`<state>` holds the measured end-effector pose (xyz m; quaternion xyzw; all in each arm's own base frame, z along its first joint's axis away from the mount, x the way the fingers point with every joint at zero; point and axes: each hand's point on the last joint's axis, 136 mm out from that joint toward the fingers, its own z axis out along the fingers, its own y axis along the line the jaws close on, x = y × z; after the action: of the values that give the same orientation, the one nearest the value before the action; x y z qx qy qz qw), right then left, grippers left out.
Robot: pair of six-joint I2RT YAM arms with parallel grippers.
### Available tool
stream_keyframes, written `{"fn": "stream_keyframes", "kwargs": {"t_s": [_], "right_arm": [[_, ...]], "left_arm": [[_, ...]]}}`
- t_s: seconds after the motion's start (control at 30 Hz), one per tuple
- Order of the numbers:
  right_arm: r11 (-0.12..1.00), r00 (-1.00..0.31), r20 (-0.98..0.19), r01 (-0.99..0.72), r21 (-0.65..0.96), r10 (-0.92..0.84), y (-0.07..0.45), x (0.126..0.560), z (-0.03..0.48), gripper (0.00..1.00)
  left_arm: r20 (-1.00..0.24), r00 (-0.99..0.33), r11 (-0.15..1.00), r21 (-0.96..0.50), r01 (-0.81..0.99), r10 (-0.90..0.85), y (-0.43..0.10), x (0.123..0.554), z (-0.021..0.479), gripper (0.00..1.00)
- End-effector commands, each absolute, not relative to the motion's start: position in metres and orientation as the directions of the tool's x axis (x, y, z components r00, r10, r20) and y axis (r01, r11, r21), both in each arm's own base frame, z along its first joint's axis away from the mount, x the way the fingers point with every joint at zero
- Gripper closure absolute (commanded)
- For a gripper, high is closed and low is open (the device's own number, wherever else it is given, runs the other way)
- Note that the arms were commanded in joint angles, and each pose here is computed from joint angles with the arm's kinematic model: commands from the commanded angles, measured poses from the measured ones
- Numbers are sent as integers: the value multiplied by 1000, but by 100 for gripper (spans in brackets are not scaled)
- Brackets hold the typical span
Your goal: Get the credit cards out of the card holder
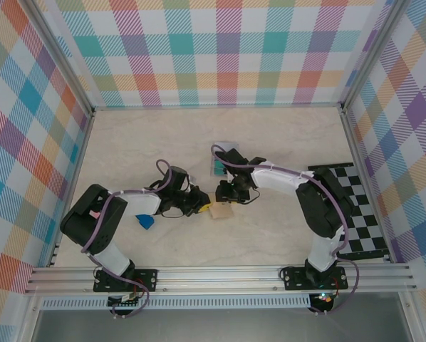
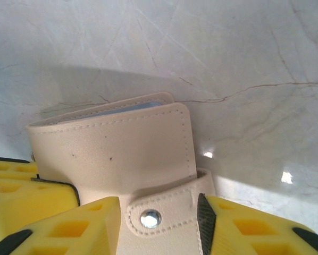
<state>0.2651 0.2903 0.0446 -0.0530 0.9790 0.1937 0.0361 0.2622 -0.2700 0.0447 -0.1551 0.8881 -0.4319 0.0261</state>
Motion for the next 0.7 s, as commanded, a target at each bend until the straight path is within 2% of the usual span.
{"fn": "stream_keyframes", "kwargs": {"t_s": [0.0, 0.3, 0.67], "right_arm": [[918, -984, -128, -165, 361, -126, 286, 262, 61, 52], [911, -982, -106, -186, 368, -157, 297, 254, 59, 49], [923, -985, -64, -174, 344, -162, 301, 254, 43, 56]], "left_arm": [[47, -958, 603, -768, -215, -282, -268, 261, 55, 96], [32, -966, 609, -771, -187, -256, -271, 262, 64, 100], [30, -965, 613, -768, -189, -260, -270, 262, 65, 100]]}}
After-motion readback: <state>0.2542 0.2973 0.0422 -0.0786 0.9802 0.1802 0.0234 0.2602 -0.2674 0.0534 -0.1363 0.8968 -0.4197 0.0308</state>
